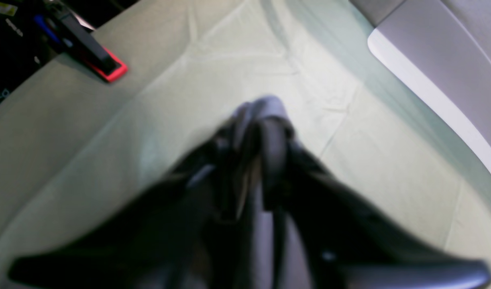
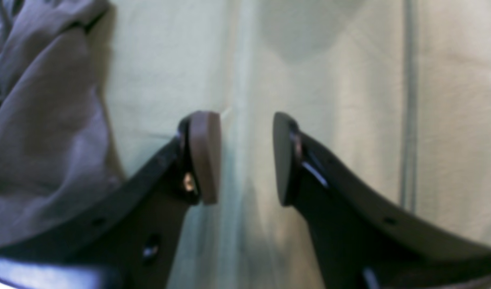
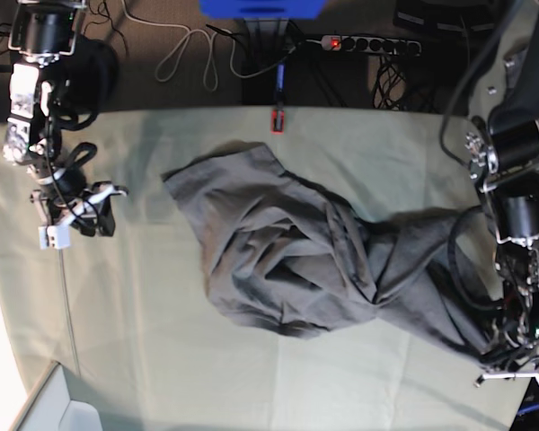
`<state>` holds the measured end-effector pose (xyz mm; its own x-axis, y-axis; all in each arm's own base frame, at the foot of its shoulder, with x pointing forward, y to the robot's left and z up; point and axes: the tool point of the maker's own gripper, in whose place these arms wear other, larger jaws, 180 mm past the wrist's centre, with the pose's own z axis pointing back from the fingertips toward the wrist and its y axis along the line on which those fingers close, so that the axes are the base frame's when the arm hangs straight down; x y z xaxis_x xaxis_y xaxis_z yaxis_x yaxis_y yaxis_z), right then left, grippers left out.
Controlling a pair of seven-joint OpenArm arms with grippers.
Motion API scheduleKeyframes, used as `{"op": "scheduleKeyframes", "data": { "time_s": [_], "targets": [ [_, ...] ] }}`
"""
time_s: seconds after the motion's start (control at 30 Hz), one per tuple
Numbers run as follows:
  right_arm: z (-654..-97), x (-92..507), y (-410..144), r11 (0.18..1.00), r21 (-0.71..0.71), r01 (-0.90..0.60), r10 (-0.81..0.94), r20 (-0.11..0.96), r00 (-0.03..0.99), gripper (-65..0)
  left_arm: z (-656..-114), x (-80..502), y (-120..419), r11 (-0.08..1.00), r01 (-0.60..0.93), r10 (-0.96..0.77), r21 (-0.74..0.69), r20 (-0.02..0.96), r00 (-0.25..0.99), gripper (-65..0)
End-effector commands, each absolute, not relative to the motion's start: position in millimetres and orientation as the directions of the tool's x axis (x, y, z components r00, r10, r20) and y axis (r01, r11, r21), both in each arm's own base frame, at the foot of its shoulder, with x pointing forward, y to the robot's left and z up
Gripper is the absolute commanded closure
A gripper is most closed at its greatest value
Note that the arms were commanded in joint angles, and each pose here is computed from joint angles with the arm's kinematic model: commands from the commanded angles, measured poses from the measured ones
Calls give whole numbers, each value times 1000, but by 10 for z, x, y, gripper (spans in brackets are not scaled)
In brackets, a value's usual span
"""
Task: Layout the t-shirt on the table in an organized manner, then fold the t-shirt properly
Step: 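Grasp the shirt hem with the left gripper and pull it outward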
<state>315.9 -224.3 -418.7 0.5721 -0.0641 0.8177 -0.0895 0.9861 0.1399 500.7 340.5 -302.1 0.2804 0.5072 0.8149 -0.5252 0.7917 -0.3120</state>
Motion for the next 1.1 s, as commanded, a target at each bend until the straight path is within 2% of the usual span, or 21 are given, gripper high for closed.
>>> {"op": "scheduleKeyframes", "data": {
  "time_s": [0.0, 0.07, 0.13, 0.17, 0.37, 0.5, 0.6, 0.7, 0.8, 1.07],
  "targets": [
    [-4015, 3241, -2305, 988, 123, -95, -56, 850, 524, -224, -2717, 5127, 3473, 793, -510, 494, -334, 842, 216, -235],
    [-3965, 3253, -2283, 988, 118, -103, -49, 856, 514, -224, -2748, 5138, 3408, 806, -498, 481, -320, 845, 235, -349],
    [-3968, 3255, -2254, 987, 125, -103, -55, 857, 513, -224, -2838, 5074, 3366, 820, -490, 461, -297, 850, 256, -403],
    [-3963, 3258, -2236, 986, 131, -100, -63, 858, 510, -224, -2844, 5024, 3349, 830, -481, 440, -282, 861, 255, -409],
    [-3986, 3254, -2119, 982, 157, -104, -83, 856, 510, -224, -2877, 4393, 3017, 881, -407, 351, -242, 910, 219, -408],
    [-3987, 3259, -2097, 981, 162, -104, -88, 857, 508, -224, -3227, 3808, 2793, 894, -396, 337, -211, 899, 281, -410],
    [-3986, 3261, -2079, 981, 166, -104, -92, 857, 507, -224, -3629, 3478, 2845, 866, -456, 386, -206, 855, 347, -411],
    [-4039, 3201, -2086, 981, 167, -100, -91, 848, 521, -225, -3965, 3205, 2972, 803, -551, 475, -227, 802, 362, -412],
    [-4058, 3177, -2092, 981, 167, -100, -90, 845, 527, -225, -4158, 3085, 3039, 770, -596, 518, -229, 770, 372, -412],
    [-4150, 3053, -2097, 981, 168, -95, -89, 830, 551, -225, -4240, 3328, 2960, 775, -583, 532, -245, 750, 392, -412]
  ]
}}
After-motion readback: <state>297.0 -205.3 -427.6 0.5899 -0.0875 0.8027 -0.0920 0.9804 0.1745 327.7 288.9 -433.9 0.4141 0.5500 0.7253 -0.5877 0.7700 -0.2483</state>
